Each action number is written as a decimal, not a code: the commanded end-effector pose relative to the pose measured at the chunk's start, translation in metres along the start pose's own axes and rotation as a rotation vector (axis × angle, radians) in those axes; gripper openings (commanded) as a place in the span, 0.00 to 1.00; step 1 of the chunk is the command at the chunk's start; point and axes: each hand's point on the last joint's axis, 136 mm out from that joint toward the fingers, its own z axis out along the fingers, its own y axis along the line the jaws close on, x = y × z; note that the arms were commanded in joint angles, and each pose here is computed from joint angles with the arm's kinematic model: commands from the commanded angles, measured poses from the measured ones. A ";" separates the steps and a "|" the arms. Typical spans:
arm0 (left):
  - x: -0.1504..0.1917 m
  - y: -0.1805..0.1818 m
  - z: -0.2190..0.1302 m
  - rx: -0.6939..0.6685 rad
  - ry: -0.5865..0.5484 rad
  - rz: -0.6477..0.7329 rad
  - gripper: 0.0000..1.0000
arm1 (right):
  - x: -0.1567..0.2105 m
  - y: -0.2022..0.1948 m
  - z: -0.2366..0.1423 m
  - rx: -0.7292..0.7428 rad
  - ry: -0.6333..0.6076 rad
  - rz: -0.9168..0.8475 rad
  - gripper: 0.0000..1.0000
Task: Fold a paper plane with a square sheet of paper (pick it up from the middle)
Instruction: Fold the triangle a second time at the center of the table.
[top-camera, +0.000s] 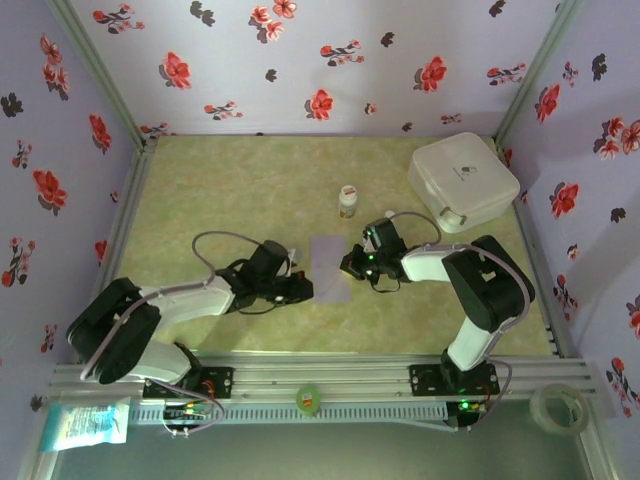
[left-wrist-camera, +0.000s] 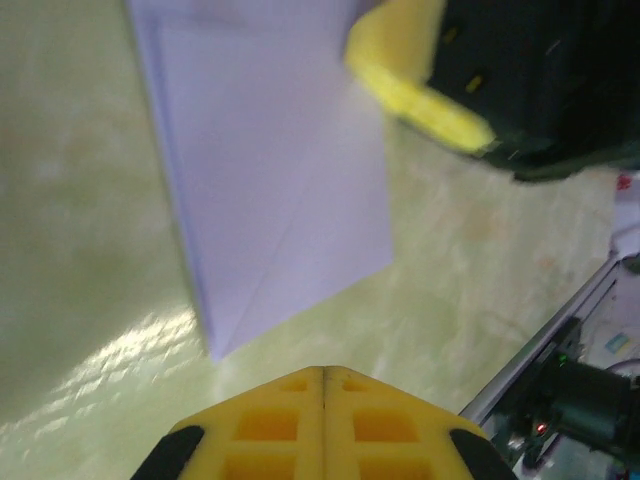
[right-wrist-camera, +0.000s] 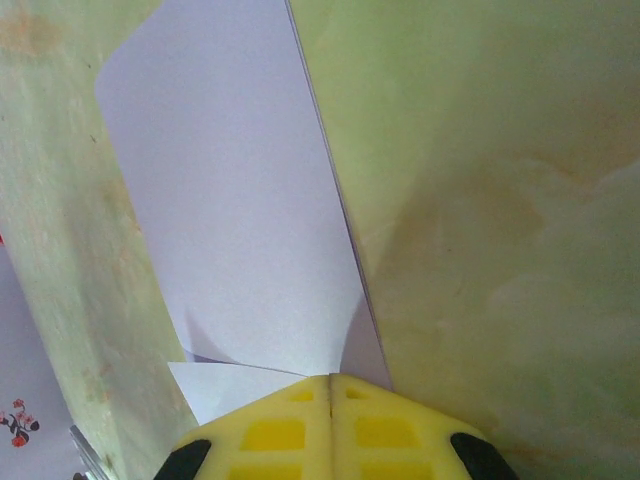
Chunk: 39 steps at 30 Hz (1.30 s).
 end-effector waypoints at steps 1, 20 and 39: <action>-0.019 -0.010 0.010 0.002 0.016 0.051 0.01 | 0.004 -0.027 0.003 0.116 0.001 0.025 0.00; 0.024 0.072 0.049 -0.190 0.148 -0.041 0.00 | -0.006 0.014 -0.015 0.054 -0.010 -0.034 0.01; 0.023 0.076 0.049 -0.194 0.129 -0.045 0.00 | 0.011 -0.016 0.008 0.069 0.018 0.039 0.00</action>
